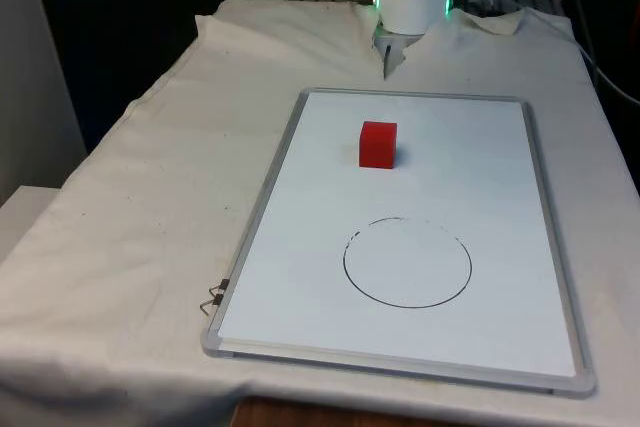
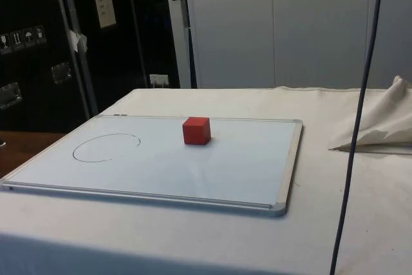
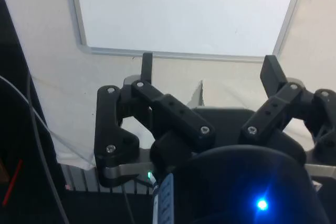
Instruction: Push the cube into the marked area.
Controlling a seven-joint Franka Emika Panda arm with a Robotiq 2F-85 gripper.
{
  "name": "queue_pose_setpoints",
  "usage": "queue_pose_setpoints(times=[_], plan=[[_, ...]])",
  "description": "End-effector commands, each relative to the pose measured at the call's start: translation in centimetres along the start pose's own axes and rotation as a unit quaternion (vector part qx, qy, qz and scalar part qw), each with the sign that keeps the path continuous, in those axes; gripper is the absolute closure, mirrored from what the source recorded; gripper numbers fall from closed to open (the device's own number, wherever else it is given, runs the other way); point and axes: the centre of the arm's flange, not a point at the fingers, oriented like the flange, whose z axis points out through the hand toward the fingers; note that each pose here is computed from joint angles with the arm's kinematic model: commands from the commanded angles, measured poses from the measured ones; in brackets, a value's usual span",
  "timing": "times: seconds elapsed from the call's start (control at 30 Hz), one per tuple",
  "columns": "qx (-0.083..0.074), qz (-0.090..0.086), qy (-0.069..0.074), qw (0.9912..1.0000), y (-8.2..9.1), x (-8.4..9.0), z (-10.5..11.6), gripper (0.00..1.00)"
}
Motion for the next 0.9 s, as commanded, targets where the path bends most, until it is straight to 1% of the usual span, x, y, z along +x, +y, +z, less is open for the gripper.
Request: queue_pose_setpoints(times=[0.0, 0.03, 0.07, 0.1, 0.2, 0.23, 0.33, 0.37, 0.47, 0.5, 0.57, 0.63, 0.67, 0.7, 0.77, 0.87], plan=[[0.000, 0.000, 0.000, 1.00000, 0.0, 0.0, 0.0, 0.01], [0.000, 0.000, 0.000, 1.00000, 0.0, 0.0, 0.0, 0.04], [0.000, 0.000, 0.000, 1.00000, 0.0, 0.0, 0.0, 0.04], [0.000, 0.000, 0.000, 1.00000, 0.0, 0.0, 0.0, 0.09], [0.000, 0.000, 0.000, 1.00000, 0.0, 0.0, 0.0, 0.24], [0.000, 0.000, 0.000, 1.00000, 0.0, 0.0, 0.0, 0.35], [0.000, 0.000, 0.000, 1.00000, 0.0, 0.0, 0.0, 0.50], [0.000, 0.000, 0.000, 1.00000, 0.0, 0.0, 0.0, 0.50], [0.000, 0.000, 0.000, 1.00000, 0.0, 0.0, 0.0, 0.65], [0.000, 0.000, 0.000, 1.00000, 0.0, 0.0, 0.0, 0.77], [0.000, 0.000, 0.000, 1.00000, 0.0, 0.0, 0.0, 0.86], [0.001, 0.001, 0.004, 0.99999, 0.1, -0.1, 0.3, 0.96], [0.000, 0.000, -0.001, 1.00000, 0.0, 0.0, 0.1, 1.00], [0.001, 0.002, 0.004, 0.99999, 0.1, -0.2, 0.5, 1.00], [0.001, 0.004, 0.006, 0.99997, 0.1, -0.4, 1.0, 1.00], [0.001, 0.006, 0.013, 0.99989, 0.2, -0.9, 2.1, 1.00]])
